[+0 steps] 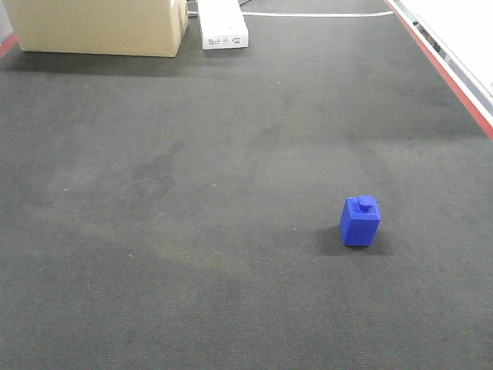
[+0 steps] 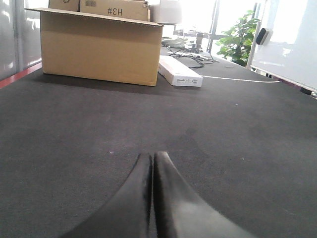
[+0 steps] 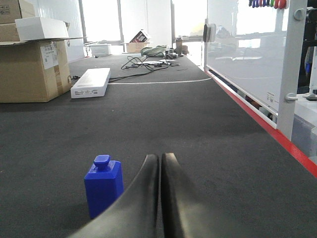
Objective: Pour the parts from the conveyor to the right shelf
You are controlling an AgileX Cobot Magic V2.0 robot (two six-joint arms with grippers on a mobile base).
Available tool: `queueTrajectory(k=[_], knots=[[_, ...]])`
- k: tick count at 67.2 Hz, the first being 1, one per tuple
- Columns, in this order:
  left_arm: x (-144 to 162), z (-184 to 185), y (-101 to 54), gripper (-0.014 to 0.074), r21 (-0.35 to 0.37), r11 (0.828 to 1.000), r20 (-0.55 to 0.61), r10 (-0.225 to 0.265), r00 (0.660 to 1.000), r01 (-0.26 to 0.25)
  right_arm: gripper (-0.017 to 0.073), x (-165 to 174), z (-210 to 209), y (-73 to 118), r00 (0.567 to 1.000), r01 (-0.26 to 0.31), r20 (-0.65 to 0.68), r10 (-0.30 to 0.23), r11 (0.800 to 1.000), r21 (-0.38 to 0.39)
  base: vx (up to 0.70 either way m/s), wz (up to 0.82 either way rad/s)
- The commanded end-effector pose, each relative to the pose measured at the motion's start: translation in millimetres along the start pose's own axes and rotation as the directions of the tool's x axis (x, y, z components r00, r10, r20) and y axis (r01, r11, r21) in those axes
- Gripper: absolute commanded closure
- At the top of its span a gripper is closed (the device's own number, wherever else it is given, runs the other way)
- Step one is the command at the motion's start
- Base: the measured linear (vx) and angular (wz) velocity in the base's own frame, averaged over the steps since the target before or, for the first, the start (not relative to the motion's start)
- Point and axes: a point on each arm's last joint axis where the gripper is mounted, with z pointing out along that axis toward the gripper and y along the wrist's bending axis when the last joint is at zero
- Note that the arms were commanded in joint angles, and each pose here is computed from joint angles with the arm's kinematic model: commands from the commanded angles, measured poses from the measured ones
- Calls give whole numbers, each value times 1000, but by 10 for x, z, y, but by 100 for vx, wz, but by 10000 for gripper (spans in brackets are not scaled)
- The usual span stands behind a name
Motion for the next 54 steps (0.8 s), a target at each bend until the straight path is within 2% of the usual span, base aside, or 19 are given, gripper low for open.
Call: queueTrajectory(k=[1, 54], knots=[[1, 1, -4, 600, 15, 1000, 60, -14, 998, 13, 568, -8, -4, 2, 998, 7, 62, -7, 1000, -3, 0, 0], [1, 1, -4, 600, 15, 1000, 60, -14, 998, 13, 568, -8, -4, 2, 998, 8, 62, -8, 1000, -3, 0, 0]])
